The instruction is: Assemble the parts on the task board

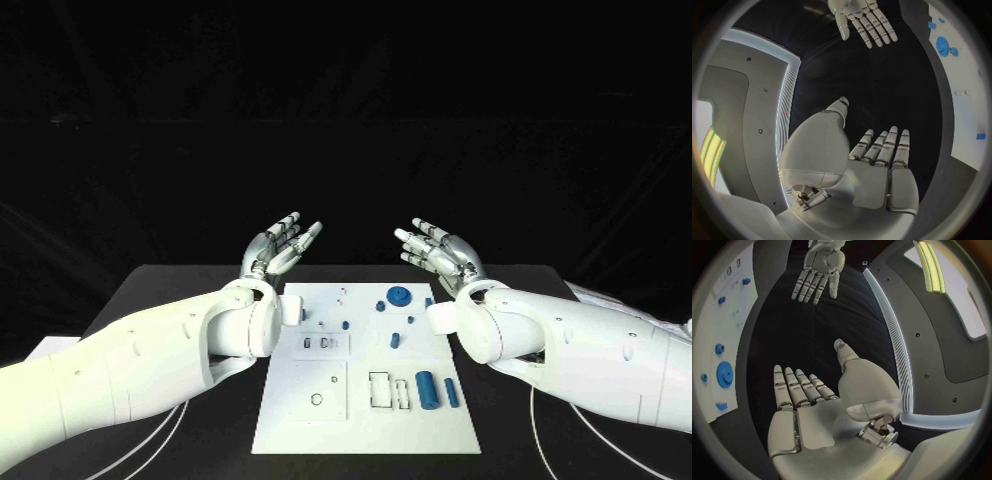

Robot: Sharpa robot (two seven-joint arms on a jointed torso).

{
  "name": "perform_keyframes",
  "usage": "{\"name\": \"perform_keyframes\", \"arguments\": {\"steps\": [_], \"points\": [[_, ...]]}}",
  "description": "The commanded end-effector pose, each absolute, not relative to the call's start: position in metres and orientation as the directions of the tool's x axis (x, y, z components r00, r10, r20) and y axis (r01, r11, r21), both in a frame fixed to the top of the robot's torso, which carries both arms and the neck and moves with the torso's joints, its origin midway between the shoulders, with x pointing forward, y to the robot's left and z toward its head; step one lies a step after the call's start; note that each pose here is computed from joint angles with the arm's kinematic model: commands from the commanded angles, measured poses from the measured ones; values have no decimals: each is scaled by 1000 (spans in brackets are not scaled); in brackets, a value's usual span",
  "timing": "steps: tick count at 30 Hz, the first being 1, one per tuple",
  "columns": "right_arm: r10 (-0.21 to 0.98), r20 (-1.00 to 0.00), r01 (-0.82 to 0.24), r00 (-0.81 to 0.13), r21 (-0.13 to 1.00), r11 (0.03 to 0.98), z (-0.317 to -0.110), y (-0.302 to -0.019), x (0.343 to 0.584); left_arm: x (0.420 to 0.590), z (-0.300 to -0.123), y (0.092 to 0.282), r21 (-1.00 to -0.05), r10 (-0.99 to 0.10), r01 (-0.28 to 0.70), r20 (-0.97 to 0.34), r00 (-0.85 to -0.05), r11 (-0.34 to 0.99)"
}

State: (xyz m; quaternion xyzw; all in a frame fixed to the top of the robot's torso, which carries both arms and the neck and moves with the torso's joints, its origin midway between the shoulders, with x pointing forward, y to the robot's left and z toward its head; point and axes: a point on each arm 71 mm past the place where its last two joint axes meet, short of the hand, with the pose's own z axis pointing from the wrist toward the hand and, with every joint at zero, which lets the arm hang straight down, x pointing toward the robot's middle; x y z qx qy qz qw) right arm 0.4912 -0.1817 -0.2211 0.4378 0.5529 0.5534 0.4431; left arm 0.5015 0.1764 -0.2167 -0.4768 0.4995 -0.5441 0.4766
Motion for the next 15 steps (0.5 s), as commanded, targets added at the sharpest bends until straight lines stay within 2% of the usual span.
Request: {"name": "perform_keyframes", "arguments": {"steps": [1, 10, 11, 15], "points": [[900, -20, 4, -435, 1000, 24, -221, -167, 491, 501, -213, 171, -994, -986, 77, 59, -154, -72], [860, -37, 7, -508, 999, 47, -221, -163, 495, 501, -213, 171, -994, -986, 77, 59, -154, -72], [875, -289, -186, -388, 955, 233, -210, -191, 506, 501, -211, 181, -993, -980, 99, 47, -192, -67], [853, -381, -251, -358, 919, 305, -203, -199, 509, 495, -207, 183, -991, -976, 107, 55, -210, -79]]}}
